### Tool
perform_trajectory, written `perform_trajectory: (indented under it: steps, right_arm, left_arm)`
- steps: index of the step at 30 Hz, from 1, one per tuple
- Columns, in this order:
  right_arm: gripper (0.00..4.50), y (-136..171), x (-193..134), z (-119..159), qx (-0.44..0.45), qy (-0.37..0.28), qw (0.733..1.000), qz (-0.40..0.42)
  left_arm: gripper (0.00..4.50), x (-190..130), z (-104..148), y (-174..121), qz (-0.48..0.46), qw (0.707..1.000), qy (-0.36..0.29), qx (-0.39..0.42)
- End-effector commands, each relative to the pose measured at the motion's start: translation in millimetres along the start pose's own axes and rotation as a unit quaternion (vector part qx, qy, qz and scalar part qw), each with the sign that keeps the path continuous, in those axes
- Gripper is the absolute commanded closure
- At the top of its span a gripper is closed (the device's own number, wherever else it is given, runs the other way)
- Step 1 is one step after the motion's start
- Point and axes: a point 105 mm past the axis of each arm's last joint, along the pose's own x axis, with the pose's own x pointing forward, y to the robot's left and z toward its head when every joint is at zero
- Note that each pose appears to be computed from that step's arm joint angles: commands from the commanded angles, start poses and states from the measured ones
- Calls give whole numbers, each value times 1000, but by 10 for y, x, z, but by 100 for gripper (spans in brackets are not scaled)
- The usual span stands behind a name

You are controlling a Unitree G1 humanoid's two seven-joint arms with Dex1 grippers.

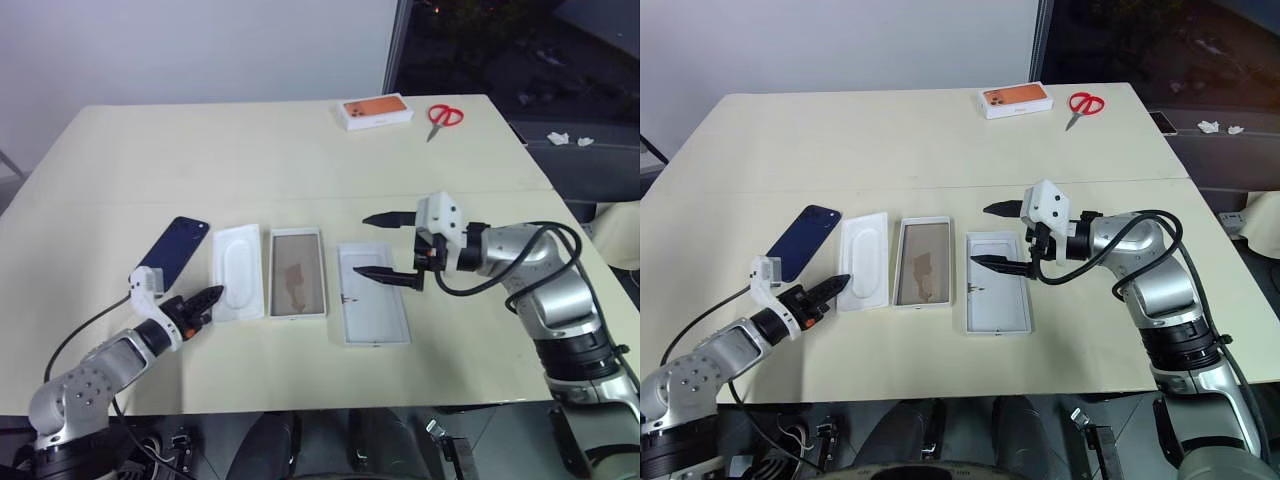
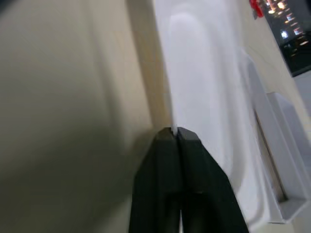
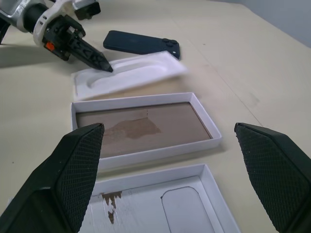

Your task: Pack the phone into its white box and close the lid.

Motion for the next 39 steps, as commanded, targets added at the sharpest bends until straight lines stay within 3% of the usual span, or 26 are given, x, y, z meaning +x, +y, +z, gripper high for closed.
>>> perform_trajectory:
  steps: [1,8,10,18,22,29,39]
  right_arm:
    - [0,-31,-32,183,-34,-17,999,-4]
    - [0,-47,-39,192,-34,-16,999,-7]
    - [0,-51,-42,181,-34,-15,999,-8]
    - [0,-5,-119,111,-16,-9,1000,8]
    - [0,51,-150,64,-10,-4,1000,23]
    - [0,91,-113,35,-5,-7,1000,23]
    - [0,102,-105,26,-5,-8,1000,16]
  left_arm:
    - [447,-16,-78,54,8,1000,12,-18]
    - [447,-64,19,-12,-19,999,-1,-46]
    - [447,-103,111,-50,-22,1000,-17,-11]
    - [447,-184,440,-351,-96,994,-47,-27]
    - [447,-63,309,-519,-98,995,-2,9]
    - [447,246,194,-892,-132,991,-4,1]
    - [447,340,-19,-845,-100,995,11,-3]
